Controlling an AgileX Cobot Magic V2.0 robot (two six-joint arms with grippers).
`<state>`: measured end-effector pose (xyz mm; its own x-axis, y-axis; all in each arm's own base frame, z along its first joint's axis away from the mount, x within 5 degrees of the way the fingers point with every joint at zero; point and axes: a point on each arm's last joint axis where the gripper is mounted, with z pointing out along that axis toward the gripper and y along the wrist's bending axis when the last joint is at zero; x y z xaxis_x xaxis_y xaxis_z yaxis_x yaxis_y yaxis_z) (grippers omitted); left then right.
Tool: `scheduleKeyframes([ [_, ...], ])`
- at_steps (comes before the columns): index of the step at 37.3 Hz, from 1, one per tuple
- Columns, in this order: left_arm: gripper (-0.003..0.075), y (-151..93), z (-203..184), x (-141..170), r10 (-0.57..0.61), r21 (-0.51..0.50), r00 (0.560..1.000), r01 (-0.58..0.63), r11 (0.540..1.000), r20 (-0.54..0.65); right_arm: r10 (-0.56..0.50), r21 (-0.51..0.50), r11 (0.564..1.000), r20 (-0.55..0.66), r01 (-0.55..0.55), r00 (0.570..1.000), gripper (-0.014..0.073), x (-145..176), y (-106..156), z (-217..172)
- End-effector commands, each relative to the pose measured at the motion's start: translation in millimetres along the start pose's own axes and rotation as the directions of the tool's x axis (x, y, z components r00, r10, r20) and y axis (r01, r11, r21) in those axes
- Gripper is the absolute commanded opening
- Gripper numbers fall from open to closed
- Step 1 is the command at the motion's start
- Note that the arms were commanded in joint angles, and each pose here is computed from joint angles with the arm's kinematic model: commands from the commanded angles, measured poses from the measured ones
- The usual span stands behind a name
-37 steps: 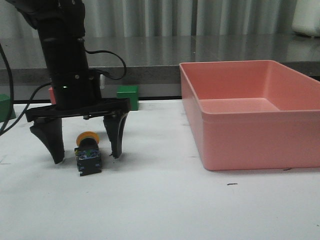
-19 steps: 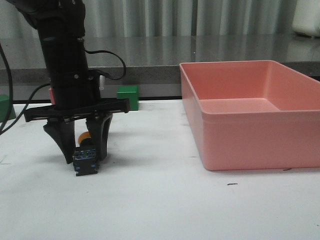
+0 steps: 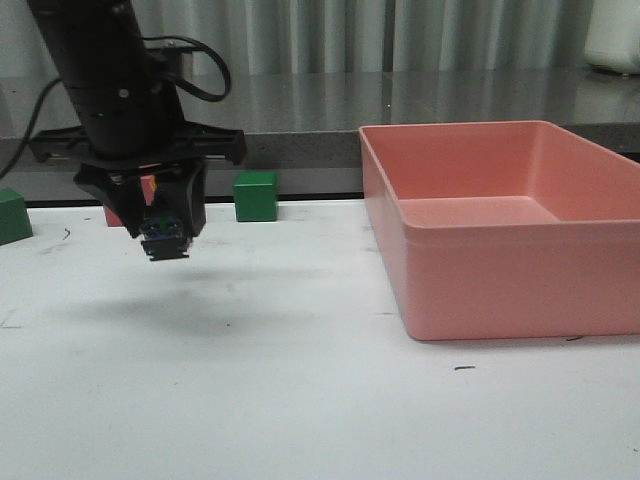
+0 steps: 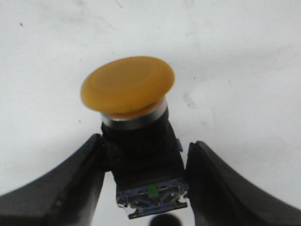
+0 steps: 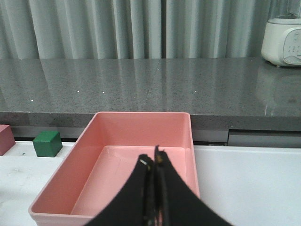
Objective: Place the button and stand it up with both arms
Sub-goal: 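Lift and rotate the button with the left gripper, cap facing up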
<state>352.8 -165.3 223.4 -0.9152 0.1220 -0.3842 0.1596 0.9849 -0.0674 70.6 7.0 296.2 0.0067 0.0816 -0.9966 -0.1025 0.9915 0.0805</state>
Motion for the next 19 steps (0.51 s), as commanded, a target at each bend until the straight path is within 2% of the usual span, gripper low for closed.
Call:
scheduleKeyframes([
  [1, 0.0197, 7.1, -41.0, 0.2, -0.01, 0.047, 0.97, -0.002, 0.999, 0.244, -0.02, -0.005, 1.0, 0.104, 0.021, 0.994, -0.007, -15.9, 1.3, -1.0],
  [7, 0.0197, 22.7, -53.2, 25.5, 0.011, 0.069, 0.917, -0.042, 0.997, 0.4, -0.02, -0.005, 1.0, 0.104, 0.021, 0.994, -0.007, -15.9, 1.3, -1.0],
  [11, 0.0197, 30.0, -56.5, 41.9, 0.042, 0.08, 0.861, -0.096, 0.992, 0.506, -0.02, -0.005, 1.0, 0.104, 0.021, 0.994, -0.007, -15.9, 1.3, -1.0],
  [16, 0.0197, 39.0, -48.9, 64.7, 0.053, 0.105, 0.801, -0.144, 0.984, 0.596, -0.02, -0.005, 1.0, 0.104, 0.021, 0.994, -0.007, -15.9, 1.3, -1.0],
  [19, 0.0197, 46.1, -40.6, 75.5, 0.039, 0.118, 0.788, -0.141, 0.983, 0.614, -0.02, -0.005, 1.0, 0.104, 0.021, 0.994, -0.007, -15.9, 1.3, -1.0],
])
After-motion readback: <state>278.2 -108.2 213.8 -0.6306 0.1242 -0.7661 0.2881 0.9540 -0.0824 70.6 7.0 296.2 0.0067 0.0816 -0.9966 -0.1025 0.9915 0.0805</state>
